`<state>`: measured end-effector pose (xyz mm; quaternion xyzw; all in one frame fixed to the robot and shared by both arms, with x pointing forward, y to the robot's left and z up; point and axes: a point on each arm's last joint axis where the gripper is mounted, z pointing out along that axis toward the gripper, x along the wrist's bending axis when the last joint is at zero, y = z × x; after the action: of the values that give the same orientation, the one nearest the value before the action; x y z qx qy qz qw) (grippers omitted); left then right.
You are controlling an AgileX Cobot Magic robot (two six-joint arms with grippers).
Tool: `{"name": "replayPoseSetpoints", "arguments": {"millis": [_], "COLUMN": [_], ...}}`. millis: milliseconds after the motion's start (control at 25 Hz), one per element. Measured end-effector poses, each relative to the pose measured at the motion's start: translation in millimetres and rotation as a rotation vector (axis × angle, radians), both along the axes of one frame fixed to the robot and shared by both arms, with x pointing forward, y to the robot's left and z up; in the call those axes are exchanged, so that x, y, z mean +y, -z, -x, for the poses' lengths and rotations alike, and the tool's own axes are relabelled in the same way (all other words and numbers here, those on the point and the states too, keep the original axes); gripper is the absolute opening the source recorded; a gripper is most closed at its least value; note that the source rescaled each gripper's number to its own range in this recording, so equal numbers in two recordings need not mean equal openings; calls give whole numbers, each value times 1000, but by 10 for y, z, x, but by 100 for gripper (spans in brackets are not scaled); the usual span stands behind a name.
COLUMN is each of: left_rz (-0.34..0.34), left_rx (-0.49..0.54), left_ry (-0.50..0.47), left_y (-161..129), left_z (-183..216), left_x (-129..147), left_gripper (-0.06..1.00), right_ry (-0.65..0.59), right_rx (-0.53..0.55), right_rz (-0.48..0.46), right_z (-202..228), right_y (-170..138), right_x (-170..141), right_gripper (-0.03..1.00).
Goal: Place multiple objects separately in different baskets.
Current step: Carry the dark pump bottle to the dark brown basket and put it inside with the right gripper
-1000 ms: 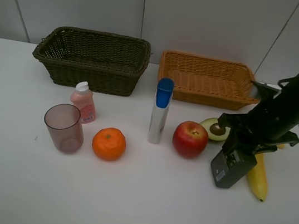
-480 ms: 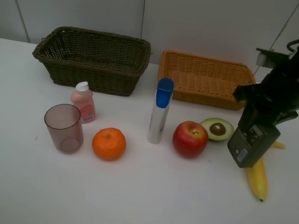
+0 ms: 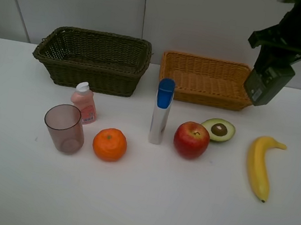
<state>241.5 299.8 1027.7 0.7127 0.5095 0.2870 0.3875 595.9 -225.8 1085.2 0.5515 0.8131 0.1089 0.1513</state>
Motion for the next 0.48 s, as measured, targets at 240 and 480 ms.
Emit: {"name": "replayPoseSetpoints", "arguments": {"millis": [240, 480], "left_rz": [0, 0], "left_rx": [0, 0], "left_ry": [0, 0], "left_y": [0, 0], "left_z": [0, 0], "left_x": [0, 0], "left_gripper": [100, 100], "right_ry": [-22, -80], "right_rx": [-147, -237], "right_rz": [12, -1], "right_z": [-350, -642], "right_y": [-72, -10], "right_x": [49, 136], "right_gripper": [9, 9]}}
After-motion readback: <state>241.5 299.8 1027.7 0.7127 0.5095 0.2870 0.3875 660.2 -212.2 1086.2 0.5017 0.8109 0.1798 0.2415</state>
